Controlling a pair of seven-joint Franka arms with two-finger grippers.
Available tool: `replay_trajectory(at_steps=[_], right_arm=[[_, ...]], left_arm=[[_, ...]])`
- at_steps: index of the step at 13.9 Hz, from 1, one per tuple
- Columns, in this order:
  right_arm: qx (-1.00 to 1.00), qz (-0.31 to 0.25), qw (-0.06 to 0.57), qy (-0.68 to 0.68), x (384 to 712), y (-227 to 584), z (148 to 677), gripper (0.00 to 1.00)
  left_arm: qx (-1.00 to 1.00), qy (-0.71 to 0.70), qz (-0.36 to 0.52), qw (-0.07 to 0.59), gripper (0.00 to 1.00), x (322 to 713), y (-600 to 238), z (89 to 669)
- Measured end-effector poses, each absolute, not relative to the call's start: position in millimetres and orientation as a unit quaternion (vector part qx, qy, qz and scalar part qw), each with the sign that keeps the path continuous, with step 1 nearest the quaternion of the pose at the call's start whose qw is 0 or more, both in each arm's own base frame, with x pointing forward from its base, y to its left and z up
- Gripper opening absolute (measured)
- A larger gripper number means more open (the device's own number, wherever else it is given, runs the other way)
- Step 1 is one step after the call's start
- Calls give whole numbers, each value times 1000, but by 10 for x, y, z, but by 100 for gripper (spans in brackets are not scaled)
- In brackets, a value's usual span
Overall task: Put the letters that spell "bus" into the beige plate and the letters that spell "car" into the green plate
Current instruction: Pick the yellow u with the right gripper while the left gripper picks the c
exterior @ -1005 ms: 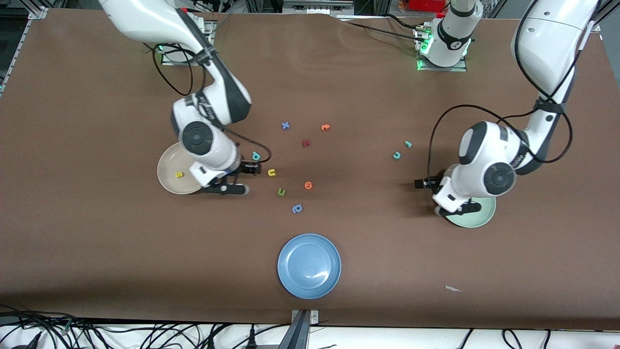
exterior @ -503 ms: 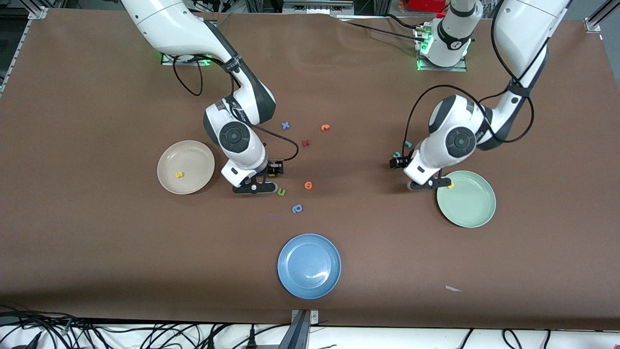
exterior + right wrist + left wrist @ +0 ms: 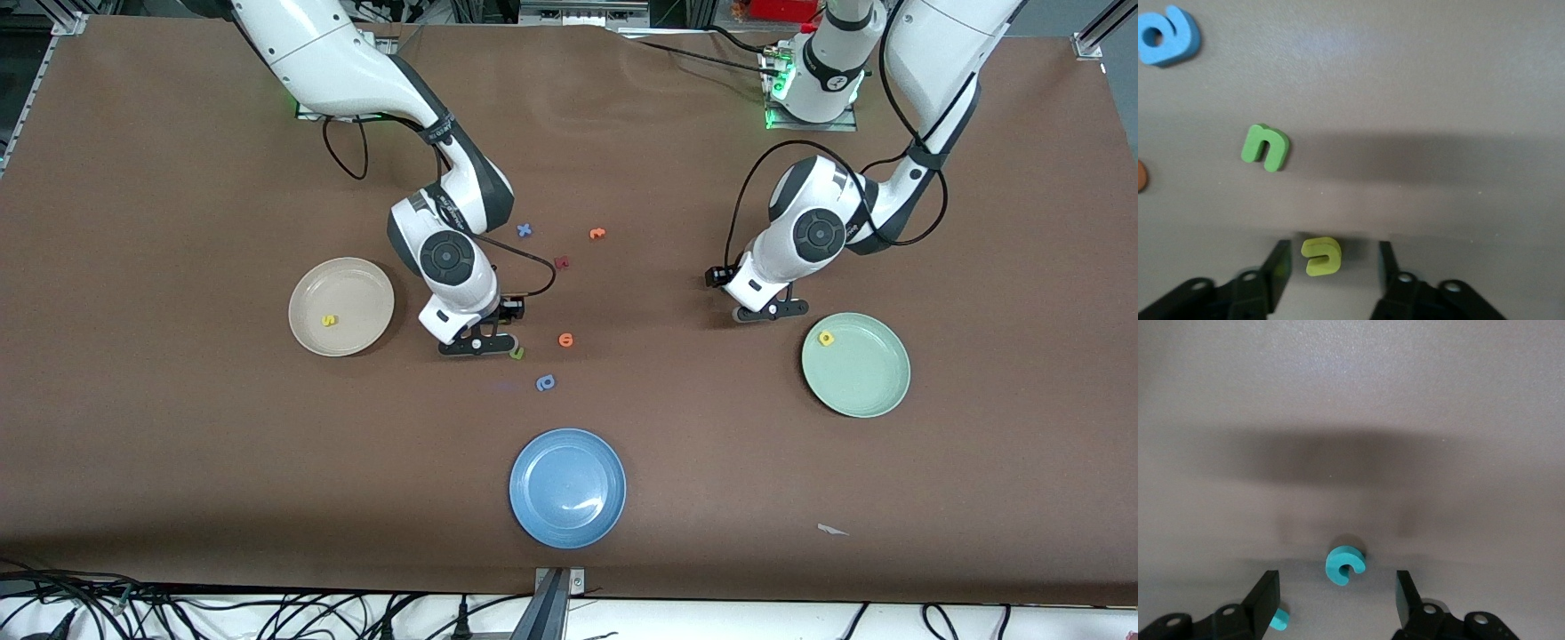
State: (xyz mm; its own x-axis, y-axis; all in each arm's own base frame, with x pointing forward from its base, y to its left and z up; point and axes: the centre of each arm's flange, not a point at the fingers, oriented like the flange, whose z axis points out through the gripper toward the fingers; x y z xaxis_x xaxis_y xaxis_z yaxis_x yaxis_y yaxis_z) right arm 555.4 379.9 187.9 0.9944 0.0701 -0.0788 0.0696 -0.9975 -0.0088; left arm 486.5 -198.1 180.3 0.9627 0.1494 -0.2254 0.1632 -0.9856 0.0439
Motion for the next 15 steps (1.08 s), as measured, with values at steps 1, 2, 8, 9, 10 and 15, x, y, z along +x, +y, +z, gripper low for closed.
replay_trajectory(at_steps=[1, 2, 8, 9, 10, 15], right_arm=[[-999, 40, 3, -33, 5545, 3807, 1859, 58], [-999, 40, 3, -32, 5536, 3821, 1838, 52], [-999, 38, 4, -30, 5484, 3899, 1801, 51], [-999, 38, 3, -30, 5482, 3899, 1796, 48], [-999, 39, 3, -29, 5481, 3897, 1787, 39], [-999, 36, 0, -33, 5488, 3892, 1780, 28]], left_arm=[[990, 84, -110, 33, 75, 4867, -1984, 1785], [989, 92, -107, 35, 74, 4873, -1989, 1769], [987, 115, -105, 41, 67, 4872, -2009, 1670], [987, 116, -106, 41, 66, 4870, -2009, 1663], [987, 117, -106, 41, 66, 4870, -2009, 1663], [986, 120, -106, 41, 54, 4874, -2000, 1666]])
